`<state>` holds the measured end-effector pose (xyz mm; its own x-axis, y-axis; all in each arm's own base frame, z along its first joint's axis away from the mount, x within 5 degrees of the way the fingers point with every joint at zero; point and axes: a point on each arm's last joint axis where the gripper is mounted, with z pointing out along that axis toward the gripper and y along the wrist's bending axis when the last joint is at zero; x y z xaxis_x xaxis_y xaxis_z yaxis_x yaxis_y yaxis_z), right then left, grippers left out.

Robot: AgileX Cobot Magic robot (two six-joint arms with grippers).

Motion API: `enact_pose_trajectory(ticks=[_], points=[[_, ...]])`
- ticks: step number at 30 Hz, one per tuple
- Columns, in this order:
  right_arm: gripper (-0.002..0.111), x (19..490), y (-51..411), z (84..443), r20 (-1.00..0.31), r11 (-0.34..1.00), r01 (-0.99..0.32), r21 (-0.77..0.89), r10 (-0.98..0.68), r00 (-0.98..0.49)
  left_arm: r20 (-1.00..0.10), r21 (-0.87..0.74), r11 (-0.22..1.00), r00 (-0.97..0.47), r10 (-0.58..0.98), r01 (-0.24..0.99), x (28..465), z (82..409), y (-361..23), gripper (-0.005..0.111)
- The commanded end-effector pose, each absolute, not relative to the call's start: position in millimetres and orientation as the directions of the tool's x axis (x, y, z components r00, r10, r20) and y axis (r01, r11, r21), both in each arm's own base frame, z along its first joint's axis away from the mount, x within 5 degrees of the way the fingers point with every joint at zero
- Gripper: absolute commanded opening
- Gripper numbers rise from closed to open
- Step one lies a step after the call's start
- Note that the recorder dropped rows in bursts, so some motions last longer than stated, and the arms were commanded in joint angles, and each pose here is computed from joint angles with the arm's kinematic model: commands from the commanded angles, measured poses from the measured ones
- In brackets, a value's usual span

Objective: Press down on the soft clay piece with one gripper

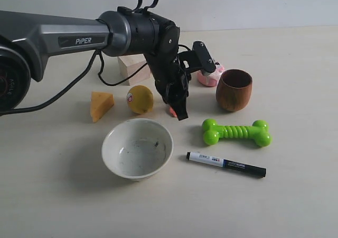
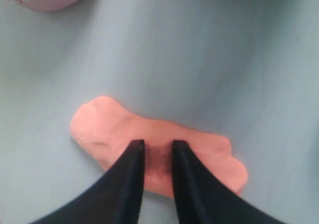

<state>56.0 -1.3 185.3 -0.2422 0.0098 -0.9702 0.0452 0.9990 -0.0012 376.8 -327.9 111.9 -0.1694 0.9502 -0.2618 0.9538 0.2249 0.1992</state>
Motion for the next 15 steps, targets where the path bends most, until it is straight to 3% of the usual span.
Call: enact_pose_trajectory(ticks=[1, 10, 15], points=[[0.0, 56, -1, 184, -0.971, 0.999, 0.045, 0.001, 0.012, -0.237, -0.283, 0.183, 0.245, -0.187, 0.941, 0.952, 375, 111, -330, 0.036], [0.0, 56, -1, 184, -0.971, 0.999, 0.045, 0.001, 0.012, -0.237, -0.315, 0.226, 0.245, -0.167, 0.934, 0.943, 378, 128, -330, 0.033], [0.0, 56, -1, 184, -0.971, 0.999, 0.045, 0.001, 0.012, -0.237, -0.306, 0.219, 0.243, -0.17, 0.937, 0.945, 377, 128, -329, 0.006]])
